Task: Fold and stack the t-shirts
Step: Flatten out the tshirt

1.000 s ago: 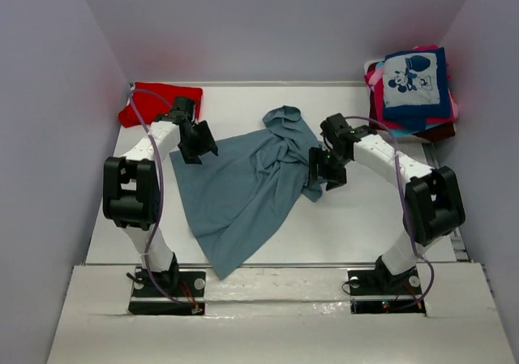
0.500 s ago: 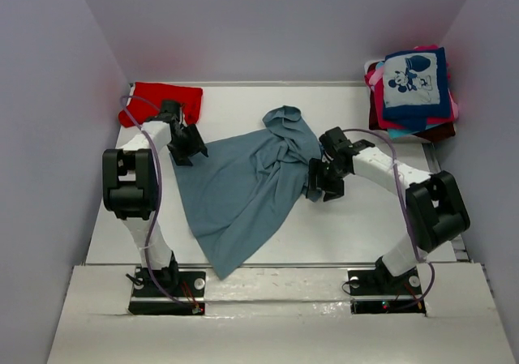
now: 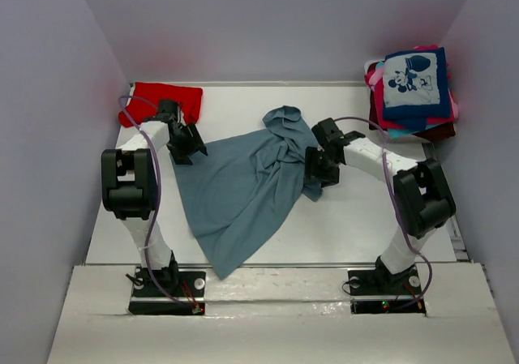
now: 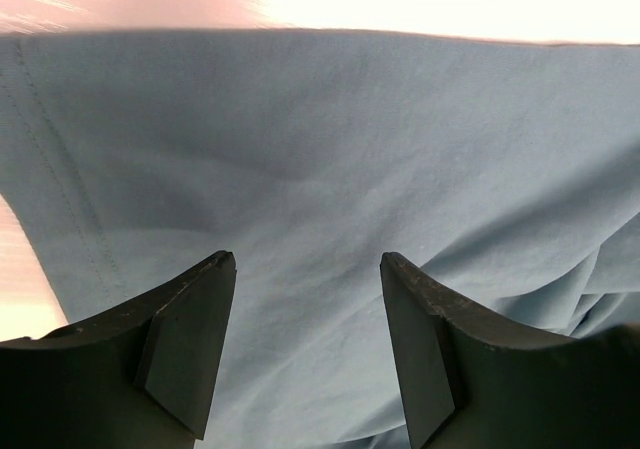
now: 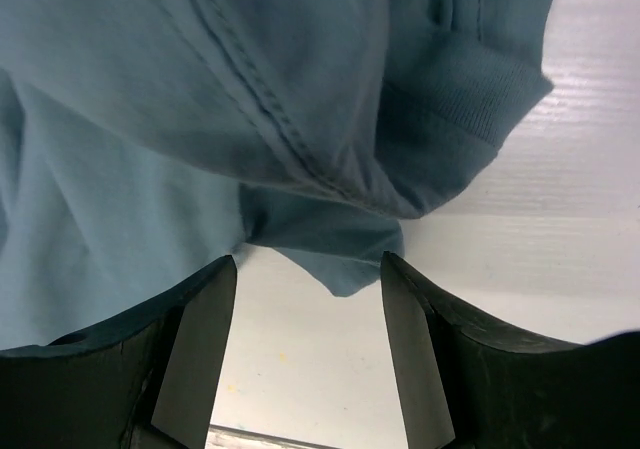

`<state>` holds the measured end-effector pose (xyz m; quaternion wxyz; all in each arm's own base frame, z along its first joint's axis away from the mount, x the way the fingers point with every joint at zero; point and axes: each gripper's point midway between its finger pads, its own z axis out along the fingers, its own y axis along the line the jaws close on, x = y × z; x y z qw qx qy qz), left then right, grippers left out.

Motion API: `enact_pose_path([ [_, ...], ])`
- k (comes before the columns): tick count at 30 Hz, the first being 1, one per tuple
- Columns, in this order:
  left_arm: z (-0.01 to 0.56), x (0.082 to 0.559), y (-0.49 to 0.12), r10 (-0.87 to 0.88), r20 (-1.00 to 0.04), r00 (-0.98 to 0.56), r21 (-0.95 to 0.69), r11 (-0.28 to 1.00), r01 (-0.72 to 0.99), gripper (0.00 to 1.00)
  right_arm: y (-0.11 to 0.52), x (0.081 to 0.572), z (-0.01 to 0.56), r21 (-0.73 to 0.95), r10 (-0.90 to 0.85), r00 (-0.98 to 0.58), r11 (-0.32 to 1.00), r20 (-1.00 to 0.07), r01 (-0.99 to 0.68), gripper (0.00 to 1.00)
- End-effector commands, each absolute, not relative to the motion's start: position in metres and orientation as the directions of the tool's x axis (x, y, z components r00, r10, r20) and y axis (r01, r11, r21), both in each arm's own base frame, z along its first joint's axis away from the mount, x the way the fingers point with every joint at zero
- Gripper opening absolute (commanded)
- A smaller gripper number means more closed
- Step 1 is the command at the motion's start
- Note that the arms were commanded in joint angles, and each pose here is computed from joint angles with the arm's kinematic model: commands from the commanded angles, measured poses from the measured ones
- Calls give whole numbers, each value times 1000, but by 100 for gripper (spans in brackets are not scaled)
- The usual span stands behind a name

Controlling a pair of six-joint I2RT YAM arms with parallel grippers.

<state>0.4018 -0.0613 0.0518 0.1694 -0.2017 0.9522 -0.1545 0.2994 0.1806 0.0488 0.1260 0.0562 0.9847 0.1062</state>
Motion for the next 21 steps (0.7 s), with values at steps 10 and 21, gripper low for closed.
enact_pose_path([
  [10, 58, 405, -51, -447, -276, -851, -381, 864, -330, 71, 179, 322, 59, 173, 115, -947, 983, -301, 64, 64],
  [21, 53, 404, -31, -481, -281, -831, -319, 863, -392, 72, 170, 305, 51, 150, 95, -958, 987, -272, 55, 64],
])
